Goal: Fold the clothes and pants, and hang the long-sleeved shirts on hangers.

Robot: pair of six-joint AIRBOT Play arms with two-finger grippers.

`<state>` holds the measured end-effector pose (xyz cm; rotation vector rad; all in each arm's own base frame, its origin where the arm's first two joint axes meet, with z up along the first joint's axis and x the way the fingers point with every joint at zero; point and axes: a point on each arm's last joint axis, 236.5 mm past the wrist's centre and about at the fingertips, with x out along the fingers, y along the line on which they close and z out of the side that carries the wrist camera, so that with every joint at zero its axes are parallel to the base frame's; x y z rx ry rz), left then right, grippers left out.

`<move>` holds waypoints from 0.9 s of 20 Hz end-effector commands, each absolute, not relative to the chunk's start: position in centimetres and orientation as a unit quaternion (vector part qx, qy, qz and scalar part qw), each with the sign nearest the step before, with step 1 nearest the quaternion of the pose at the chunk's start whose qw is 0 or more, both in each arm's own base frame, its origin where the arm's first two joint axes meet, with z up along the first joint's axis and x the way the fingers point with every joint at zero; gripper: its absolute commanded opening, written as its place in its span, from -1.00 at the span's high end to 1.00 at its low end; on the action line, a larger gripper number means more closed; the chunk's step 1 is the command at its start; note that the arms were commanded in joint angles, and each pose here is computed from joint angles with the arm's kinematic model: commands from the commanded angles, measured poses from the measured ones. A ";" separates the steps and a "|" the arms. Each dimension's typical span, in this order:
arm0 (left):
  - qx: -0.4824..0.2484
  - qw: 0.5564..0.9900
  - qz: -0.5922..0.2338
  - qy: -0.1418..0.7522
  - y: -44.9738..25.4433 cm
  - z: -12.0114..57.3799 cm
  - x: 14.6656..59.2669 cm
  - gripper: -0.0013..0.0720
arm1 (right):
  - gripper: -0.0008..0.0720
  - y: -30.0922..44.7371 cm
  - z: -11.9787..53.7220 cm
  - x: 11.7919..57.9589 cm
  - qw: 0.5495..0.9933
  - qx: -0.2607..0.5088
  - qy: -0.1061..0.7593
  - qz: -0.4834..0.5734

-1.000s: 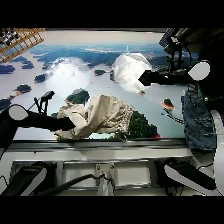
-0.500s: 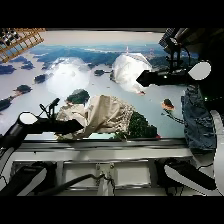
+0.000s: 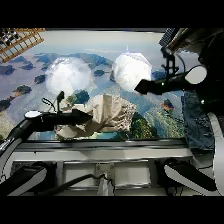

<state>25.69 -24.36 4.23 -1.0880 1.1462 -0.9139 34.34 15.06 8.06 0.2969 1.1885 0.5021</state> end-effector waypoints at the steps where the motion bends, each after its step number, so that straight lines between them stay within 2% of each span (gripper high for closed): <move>1: -0.491 0.639 -0.425 0.412 -22.7 9.4 27.3 0.96 | -0.95 14.7 3.3 29.3 0.738 0.150 0.620 0.218; 4: -0.474 0.668 -0.437 0.370 -21.7 12.2 27.0 0.96 | -0.95 14.3 -0.6 26.6 0.722 0.169 0.642 0.196; 7: -0.452 0.683 -0.446 0.362 -21.8 13.1 26.0 0.96 | -0.95 15.0 -2.8 25.9 0.713 0.197 0.644 0.195; 9: -0.421 0.693 -0.432 0.394 -21.5 11.3 25.1 0.96 | -0.95 15.3 -3.0 25.9 0.714 0.205 0.638 0.200; 12: -0.340 0.701 -0.351 0.519 -19.4 4.4 22.4 0.95 | -0.95 15.3 -3.0 26.1 0.717 0.204 0.636 0.199; 13: -0.312 0.703 -0.330 0.548 -18.4 2.6 21.6 0.84 | -0.95 15.3 -3.0 26.2 0.718 0.204 0.635 0.199; 15: -0.283 0.705 -0.296 0.579 -16.9 0.5 21.0 -0.31 | -0.95 15.3 -3.0 26.2 0.718 0.204 0.635 0.200; 16: -0.277 0.705 -0.290 0.585 -16.6 0.2 20.9 -0.65 | -0.95 15.3 -3.0 26.2 0.719 0.202 0.634 0.202; 17: -0.273 0.706 -0.289 0.586 -16.5 0.1 20.8 -0.77 | -0.95 15.3 -3.0 26.2 0.719 0.202 0.634 0.202; 18: -0.272 0.706 -0.290 0.586 -16.6 0.0 20.8 -0.77 | -0.95 15.3 -3.0 26.2 0.719 0.202 0.634 0.202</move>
